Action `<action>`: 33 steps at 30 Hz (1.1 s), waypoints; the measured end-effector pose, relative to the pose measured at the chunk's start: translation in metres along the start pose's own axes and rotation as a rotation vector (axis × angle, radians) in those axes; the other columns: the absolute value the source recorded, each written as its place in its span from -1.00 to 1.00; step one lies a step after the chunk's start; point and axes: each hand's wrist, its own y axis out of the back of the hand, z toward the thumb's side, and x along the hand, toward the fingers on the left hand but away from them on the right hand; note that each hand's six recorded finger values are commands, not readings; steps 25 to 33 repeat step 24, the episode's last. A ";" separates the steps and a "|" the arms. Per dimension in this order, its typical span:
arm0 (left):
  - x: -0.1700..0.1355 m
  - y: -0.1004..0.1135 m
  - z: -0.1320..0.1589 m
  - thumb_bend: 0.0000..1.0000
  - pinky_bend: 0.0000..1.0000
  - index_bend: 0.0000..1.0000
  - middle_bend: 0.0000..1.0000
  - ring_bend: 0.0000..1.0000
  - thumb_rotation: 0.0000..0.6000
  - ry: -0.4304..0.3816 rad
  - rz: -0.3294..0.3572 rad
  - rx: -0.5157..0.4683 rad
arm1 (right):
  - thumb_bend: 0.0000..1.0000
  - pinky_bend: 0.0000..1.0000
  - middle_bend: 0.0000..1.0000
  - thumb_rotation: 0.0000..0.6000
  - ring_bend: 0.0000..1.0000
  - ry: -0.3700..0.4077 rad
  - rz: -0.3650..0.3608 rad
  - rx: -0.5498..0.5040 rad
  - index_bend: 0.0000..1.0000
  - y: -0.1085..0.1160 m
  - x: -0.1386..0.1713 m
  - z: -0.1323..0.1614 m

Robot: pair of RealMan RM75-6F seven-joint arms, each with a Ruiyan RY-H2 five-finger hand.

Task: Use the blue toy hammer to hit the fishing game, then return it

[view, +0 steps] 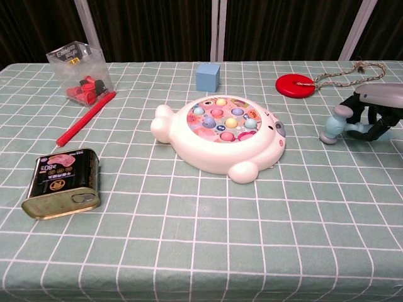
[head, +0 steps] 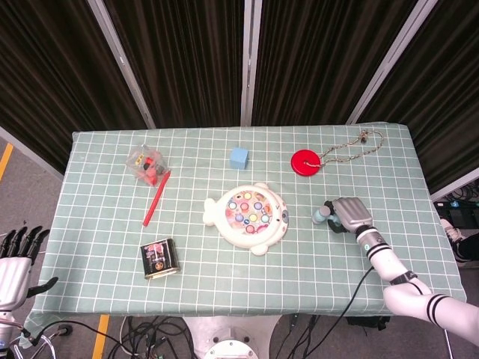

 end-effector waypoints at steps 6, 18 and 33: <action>0.001 0.000 0.000 -0.88 -1.00 -0.77 -0.84 -1.00 1.00 -0.001 0.002 -0.001 | 0.15 -0.54 -0.70 1.00 -0.82 0.016 -0.074 -0.020 -0.93 0.007 0.020 -0.005; 0.005 0.000 0.001 -0.88 -1.00 -0.77 -0.84 -1.00 1.00 0.007 0.036 -0.010 | 0.12 -0.54 -0.63 1.00 -0.82 -0.017 -0.387 -0.120 -0.94 0.037 0.131 -0.036; 0.006 0.000 0.006 -0.88 -1.00 -0.77 -0.84 -1.00 1.00 0.000 0.046 -0.012 | 0.11 -0.54 -0.60 1.00 -0.82 -0.050 -0.480 -0.140 -0.95 0.034 0.195 -0.041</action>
